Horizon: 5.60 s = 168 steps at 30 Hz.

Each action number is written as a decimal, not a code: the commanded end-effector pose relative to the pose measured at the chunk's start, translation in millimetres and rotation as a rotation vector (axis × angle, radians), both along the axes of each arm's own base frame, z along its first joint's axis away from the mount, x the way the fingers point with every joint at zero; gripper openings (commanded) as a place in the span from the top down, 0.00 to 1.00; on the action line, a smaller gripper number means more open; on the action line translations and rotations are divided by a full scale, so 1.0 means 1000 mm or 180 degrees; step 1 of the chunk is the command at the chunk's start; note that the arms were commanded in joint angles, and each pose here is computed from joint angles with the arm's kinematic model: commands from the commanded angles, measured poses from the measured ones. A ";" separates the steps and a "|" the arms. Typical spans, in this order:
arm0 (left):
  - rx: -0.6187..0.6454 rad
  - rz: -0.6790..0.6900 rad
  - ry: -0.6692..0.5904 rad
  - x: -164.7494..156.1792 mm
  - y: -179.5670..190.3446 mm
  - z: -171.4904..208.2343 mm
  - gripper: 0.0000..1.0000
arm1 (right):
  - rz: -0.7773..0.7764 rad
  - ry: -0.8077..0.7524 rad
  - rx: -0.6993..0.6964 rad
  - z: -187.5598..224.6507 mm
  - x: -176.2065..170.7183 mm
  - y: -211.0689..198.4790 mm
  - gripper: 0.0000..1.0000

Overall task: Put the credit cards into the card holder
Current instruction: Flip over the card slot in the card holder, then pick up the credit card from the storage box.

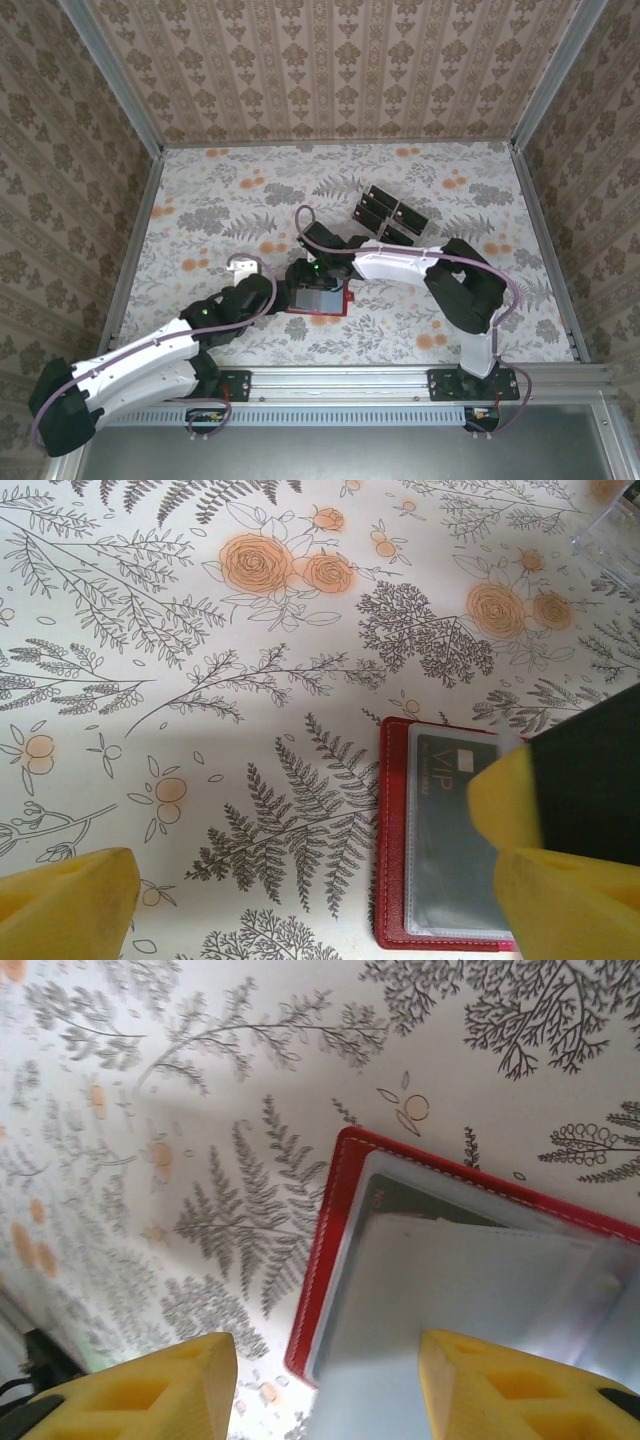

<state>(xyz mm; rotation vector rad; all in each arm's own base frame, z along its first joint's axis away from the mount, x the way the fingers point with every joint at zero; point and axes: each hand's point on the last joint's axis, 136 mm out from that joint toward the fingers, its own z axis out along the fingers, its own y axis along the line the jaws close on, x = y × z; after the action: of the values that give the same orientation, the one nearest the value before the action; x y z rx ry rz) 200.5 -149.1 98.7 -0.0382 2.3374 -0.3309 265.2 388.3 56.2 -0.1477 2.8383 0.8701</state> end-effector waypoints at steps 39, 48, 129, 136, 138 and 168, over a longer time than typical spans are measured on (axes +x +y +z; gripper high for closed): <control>0.0328 -0.0424 0.0374 0.024 -0.033 -0.045 0.00 | 0.0027 -0.0019 -0.0213 -0.010 -0.029 -0.037 0.72; 0.0446 -0.0406 0.0485 0.023 -0.031 -0.063 0.00 | 0.0050 0.0100 -0.0397 -0.040 -0.038 -0.048 0.80; 0.0341 0.0315 0.0145 0.058 0.018 0.015 0.00 | 0.0571 -0.0811 -0.2808 0.008 0.096 -0.257 0.53; 0.0331 0.0338 0.0145 0.058 0.019 0.013 0.00 | 0.0628 -0.0710 -0.2724 -0.004 0.089 -0.254 0.55; 0.0325 0.0350 0.0146 0.058 0.019 0.012 0.00 | 0.0632 -0.0688 -0.2700 -0.006 0.087 -0.253 0.55; 0.0316 0.0330 0.0182 0.059 0.016 0.007 0.00 | 0.0580 -0.0803 -0.2573 0.020 0.083 -0.251 0.75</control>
<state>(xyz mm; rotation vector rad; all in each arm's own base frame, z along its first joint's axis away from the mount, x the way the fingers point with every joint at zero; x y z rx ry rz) 258.3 -137.1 110.8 -0.0919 2.3922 -0.1806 349.8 140.6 60.6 -0.5655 2.7893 -0.3028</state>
